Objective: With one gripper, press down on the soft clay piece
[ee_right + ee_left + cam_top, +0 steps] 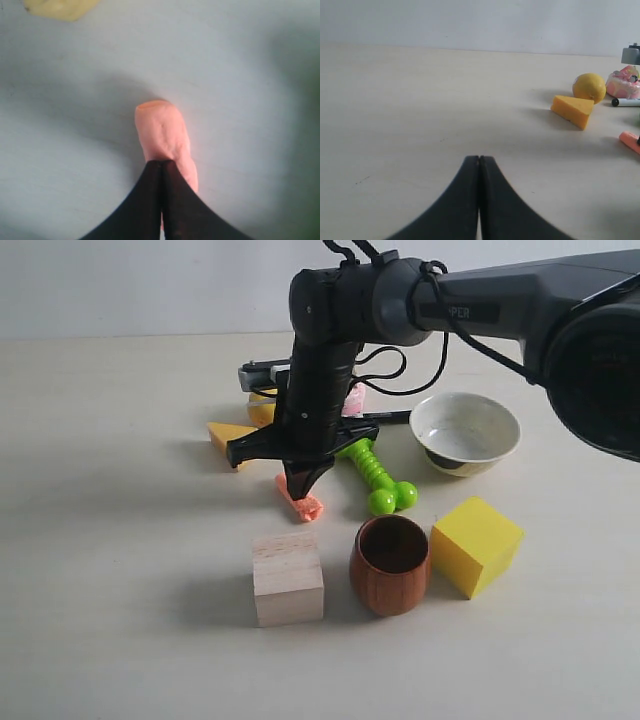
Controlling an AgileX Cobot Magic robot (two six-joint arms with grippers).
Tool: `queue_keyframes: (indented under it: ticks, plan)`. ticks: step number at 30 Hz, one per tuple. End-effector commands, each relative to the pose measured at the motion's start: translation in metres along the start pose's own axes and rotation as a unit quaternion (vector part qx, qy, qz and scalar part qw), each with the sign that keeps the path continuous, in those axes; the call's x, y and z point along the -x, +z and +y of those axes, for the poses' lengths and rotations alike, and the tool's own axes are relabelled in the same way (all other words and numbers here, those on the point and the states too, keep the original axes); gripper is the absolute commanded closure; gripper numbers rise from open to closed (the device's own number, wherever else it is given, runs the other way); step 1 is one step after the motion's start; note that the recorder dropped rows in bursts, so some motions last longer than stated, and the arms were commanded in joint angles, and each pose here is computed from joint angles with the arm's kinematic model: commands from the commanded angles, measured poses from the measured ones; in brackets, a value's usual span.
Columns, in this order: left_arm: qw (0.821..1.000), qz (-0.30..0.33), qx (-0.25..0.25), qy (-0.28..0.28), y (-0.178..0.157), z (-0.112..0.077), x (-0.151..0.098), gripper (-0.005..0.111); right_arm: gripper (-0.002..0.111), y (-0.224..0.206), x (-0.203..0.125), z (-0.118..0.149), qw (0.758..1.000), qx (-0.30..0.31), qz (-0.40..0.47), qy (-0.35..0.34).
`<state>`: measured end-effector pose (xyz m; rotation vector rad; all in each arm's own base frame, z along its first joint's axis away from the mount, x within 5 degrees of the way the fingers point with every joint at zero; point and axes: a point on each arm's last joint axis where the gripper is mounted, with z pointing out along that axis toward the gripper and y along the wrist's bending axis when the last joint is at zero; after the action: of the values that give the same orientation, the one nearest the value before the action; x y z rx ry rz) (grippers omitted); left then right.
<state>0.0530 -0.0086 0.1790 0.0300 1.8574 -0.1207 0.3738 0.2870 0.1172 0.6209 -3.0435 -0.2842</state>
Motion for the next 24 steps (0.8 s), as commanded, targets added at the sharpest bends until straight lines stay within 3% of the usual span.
queue_keyframes:
  ticks: [1, 24]
  plan:
    - [1.0, -0.009, 0.001, -0.002, -0.001, 0.0, 0.002, 0.107, 0.108, 0.024, 0.0, -0.005, 1.0, -0.007, 0.013, 0.005]
    - [1.0, -0.009, 0.001, -0.002, -0.001, 0.0, 0.002, 0.107, 0.108, 0.031, 0.008, -0.019, 0.998, -0.025, 0.019, 0.057]
